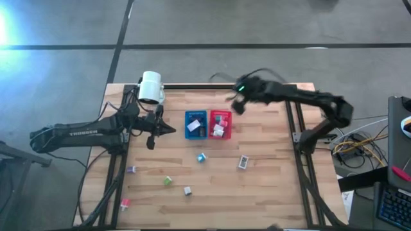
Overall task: Pick & Place Office items
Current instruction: Put the top light blue charger adapter into the red bin
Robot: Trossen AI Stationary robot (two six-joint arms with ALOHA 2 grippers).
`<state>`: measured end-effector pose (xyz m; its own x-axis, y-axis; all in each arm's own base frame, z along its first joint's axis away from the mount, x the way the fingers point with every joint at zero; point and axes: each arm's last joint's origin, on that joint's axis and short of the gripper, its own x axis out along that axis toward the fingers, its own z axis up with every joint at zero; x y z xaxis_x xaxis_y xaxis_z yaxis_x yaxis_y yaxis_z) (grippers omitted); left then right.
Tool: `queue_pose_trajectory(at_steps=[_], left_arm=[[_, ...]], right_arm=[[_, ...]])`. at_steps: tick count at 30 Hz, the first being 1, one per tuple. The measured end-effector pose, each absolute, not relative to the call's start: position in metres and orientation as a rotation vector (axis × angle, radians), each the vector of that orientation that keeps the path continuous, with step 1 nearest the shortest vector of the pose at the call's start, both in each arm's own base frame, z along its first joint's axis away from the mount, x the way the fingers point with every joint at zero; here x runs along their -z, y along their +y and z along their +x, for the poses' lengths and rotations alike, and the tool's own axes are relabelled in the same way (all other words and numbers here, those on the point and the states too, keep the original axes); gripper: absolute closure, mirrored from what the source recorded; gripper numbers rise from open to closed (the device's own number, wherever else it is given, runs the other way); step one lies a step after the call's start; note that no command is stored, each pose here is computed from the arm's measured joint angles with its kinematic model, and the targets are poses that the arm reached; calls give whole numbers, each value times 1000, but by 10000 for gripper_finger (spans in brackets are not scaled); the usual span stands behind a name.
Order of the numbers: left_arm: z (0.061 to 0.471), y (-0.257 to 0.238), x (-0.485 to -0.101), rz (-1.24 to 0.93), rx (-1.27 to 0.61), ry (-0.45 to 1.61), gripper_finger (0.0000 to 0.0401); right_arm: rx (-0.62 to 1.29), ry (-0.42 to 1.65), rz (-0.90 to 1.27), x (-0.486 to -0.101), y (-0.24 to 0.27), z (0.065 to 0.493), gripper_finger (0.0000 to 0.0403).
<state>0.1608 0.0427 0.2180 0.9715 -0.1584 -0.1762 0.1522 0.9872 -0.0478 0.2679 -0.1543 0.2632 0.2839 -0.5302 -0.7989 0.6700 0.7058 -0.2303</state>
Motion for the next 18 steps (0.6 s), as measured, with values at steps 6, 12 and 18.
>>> queue_pose_trajectory(at_steps=[6,12,18], left_arm=[[161,43,-219,-26,160,170,394],[161,43,-221,9,161,143,394],[161,43,-222,14,161,138,394]], right_arm=[[959,957,467,-238,-208,195,29],[1097,1124,623,-203,-248,169,29],[1169,1259,591,-186,-286,167,29]])
